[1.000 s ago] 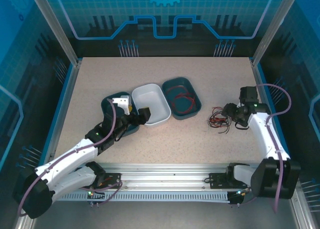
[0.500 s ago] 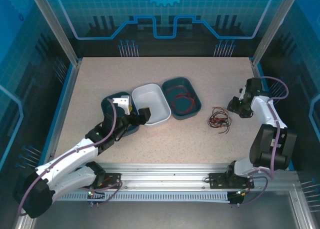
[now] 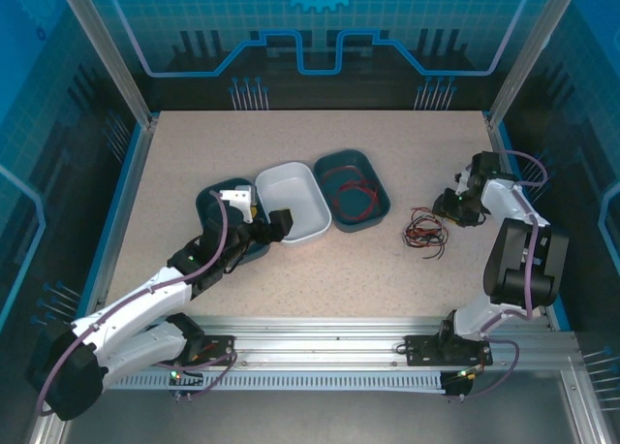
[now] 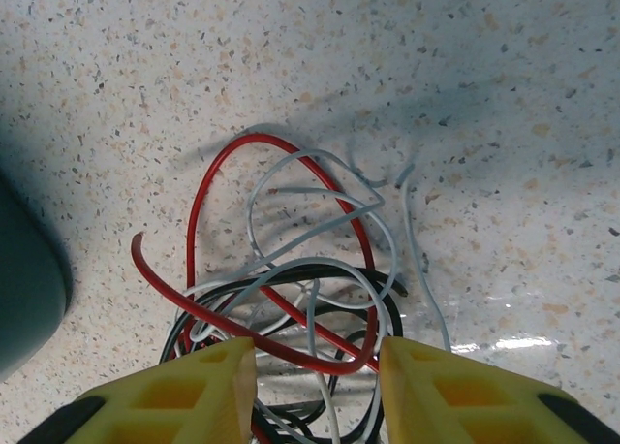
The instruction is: Untangle the cables
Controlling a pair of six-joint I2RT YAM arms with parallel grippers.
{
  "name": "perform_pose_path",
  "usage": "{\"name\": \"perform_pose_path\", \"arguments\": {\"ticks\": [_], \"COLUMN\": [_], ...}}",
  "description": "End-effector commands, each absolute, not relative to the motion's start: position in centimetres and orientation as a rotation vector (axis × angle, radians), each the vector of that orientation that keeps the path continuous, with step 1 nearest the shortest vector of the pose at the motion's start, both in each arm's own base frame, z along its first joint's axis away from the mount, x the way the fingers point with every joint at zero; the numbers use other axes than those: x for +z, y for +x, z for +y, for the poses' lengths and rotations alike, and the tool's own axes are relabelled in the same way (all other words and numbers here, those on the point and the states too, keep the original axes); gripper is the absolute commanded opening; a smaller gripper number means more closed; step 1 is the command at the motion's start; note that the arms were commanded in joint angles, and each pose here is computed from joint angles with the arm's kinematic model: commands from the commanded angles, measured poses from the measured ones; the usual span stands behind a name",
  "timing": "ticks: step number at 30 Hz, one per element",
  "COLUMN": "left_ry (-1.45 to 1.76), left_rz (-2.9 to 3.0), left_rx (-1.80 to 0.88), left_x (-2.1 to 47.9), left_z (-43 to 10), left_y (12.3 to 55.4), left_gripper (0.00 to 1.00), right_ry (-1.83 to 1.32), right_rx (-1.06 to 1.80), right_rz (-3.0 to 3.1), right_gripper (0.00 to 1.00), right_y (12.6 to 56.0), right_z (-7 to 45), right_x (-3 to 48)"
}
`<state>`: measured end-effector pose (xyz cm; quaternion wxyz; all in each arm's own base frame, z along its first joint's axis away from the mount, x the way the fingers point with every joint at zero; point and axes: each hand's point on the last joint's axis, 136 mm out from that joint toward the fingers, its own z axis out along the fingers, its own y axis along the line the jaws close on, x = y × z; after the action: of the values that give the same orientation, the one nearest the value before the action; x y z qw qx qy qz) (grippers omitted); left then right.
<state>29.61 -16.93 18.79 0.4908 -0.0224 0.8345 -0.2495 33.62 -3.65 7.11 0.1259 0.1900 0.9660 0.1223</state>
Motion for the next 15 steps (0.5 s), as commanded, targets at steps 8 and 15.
{"name": "perform_pose_path", "arguments": {"ticks": [8,15], "left_ry": [-0.071,-0.074], "left_rz": [2.017,2.018], "left_rx": [-0.624,-0.624], "left_x": [19.3,19.4], "left_z": [-17.0,-17.0], "left_y": [29.9,29.9], "left_gripper": [0.99,0.99], "right_ry": [0.508,0.463], "right_rx": [0.387,0.380], "right_rz": [2.822,2.825], "right_gripper": [0.38,0.24], "right_y": [35.7,36.0], "right_z": [-3.1,-1.9], "right_x": [6.7,7.4]}}
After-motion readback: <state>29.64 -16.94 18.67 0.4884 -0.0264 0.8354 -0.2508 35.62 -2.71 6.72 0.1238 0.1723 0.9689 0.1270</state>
